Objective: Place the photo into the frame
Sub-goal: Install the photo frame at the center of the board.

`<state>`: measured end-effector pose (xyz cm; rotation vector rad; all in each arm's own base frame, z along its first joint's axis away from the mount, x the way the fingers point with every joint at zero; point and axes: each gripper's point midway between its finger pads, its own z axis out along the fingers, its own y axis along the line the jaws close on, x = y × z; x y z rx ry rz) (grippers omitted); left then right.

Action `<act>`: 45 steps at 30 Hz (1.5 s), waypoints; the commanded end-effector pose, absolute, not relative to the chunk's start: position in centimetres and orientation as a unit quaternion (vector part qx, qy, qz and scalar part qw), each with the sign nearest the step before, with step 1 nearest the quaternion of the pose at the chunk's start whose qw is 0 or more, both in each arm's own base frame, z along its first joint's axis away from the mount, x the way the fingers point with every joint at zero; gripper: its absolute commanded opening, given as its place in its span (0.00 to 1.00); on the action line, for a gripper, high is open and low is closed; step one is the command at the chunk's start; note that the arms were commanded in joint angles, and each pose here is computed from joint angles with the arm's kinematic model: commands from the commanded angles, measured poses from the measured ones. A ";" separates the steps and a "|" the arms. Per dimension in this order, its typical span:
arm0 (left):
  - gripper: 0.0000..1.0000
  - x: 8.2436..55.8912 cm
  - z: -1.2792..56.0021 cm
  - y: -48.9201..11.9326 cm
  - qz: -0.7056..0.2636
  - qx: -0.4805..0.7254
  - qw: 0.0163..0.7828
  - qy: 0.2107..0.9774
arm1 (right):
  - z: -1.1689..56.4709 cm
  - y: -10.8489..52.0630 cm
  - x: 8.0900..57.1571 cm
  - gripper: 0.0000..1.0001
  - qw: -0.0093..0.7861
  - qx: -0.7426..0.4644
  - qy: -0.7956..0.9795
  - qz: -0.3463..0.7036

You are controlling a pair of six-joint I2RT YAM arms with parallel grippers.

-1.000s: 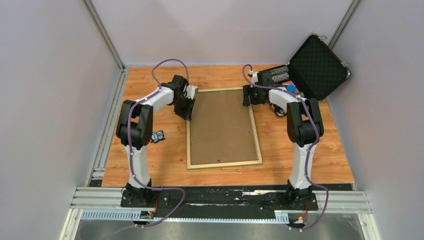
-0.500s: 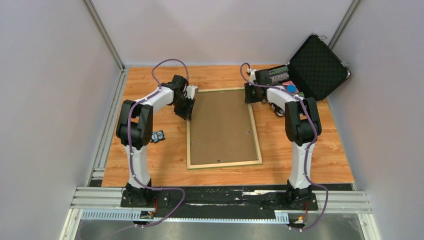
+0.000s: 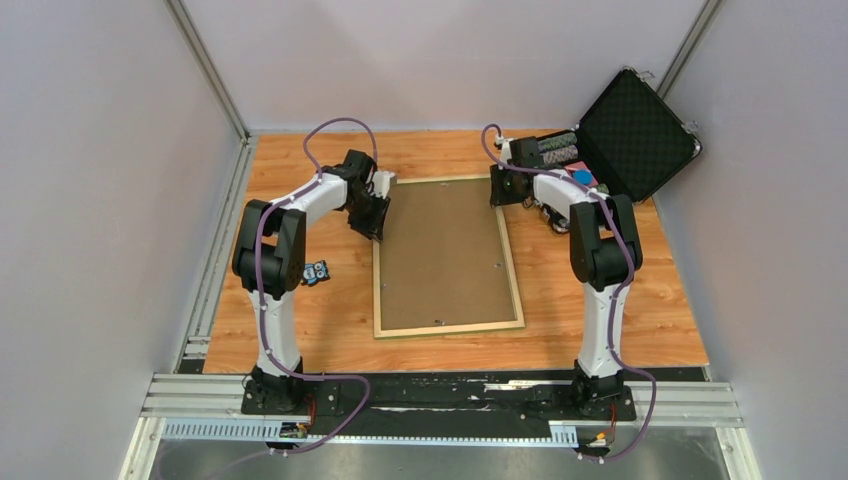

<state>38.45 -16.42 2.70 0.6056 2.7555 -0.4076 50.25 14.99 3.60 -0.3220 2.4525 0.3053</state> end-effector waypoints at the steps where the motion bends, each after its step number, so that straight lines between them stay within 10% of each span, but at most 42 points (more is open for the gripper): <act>1: 0.00 35.8 1.0 -16.5 -0.149 0.264 0.100 0.948 | 4.4 15.4 51.4 0.14 0.328 -0.125 0.928 0.123; 18: 0.00 35.8 0.9 -16.7 -0.153 0.260 0.098 0.948 | 4.3 15.7 51.7 0.44 0.307 -0.092 0.935 0.149; 45: 0.00 35.8 0.8 -16.6 -0.151 0.261 0.095 0.949 | 3.3 14.4 49.6 0.29 0.297 -0.171 0.932 0.120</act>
